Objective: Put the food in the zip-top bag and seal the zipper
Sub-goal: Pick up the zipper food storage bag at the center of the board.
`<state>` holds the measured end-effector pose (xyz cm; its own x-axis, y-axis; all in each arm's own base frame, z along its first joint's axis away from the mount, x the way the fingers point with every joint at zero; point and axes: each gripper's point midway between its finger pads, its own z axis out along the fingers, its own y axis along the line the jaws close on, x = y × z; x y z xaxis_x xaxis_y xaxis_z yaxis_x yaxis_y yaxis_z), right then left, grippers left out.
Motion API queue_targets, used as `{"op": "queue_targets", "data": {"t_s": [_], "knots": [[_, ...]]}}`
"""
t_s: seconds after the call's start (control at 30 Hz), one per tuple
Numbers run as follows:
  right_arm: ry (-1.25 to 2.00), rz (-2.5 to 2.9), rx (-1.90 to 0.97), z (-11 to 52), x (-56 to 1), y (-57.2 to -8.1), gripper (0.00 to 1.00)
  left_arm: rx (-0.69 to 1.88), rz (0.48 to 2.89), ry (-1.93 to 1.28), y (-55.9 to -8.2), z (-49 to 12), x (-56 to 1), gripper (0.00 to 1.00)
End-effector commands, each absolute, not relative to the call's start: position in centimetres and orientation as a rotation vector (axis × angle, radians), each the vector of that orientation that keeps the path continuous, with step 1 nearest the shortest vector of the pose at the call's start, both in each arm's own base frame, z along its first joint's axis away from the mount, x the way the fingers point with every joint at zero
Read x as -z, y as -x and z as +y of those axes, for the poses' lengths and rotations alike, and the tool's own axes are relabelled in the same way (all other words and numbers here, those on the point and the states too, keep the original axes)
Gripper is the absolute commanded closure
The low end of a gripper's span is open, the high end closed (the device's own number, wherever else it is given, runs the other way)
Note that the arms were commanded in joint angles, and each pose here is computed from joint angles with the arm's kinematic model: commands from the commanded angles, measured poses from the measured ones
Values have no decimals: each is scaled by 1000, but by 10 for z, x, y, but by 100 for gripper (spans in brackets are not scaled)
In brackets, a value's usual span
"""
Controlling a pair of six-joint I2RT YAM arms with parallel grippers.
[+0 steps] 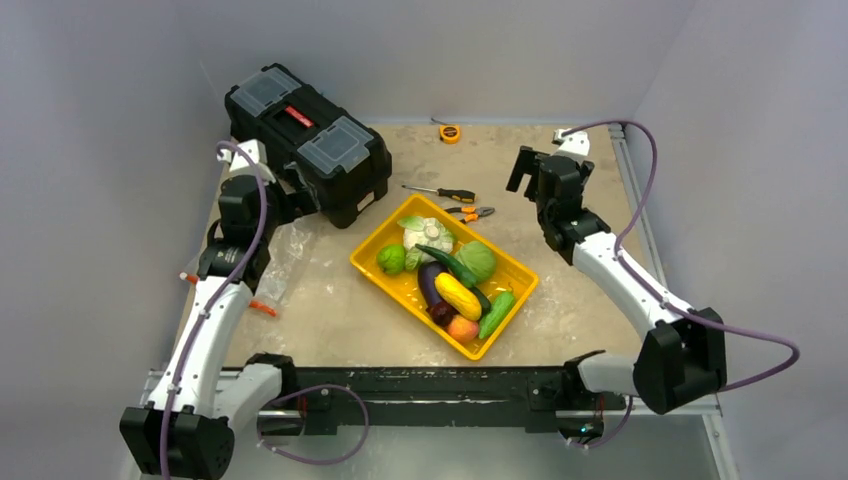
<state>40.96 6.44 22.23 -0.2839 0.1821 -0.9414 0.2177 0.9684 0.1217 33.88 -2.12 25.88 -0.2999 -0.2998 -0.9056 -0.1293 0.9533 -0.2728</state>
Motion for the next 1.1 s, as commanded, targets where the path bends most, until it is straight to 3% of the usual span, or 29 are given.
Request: {"op": "queue_targets", "data": {"t_s": [0.0, 0.23, 0.6, 0.77, 1.07], "knots": [[-245, 1738, -88, 88, -280, -407, 1, 223, 1892, 427, -322, -22, -266, 0], [-24, 1744, -427, 153, -290, -385, 1, 57, 2035, 782, -279, 22, -208, 0], [196, 1772, -659, 242, -281, -341, 1, -37, 1855, 1220, -242, 87, -148, 0], [242, 1773, -699, 253, -293, -332, 1, -152, 1695, 1407, -214, 117, -134, 0], [317, 1793, -720, 257, -295, -314, 1, -5, 1437, 1614, -199, 127, -105, 1]]}}
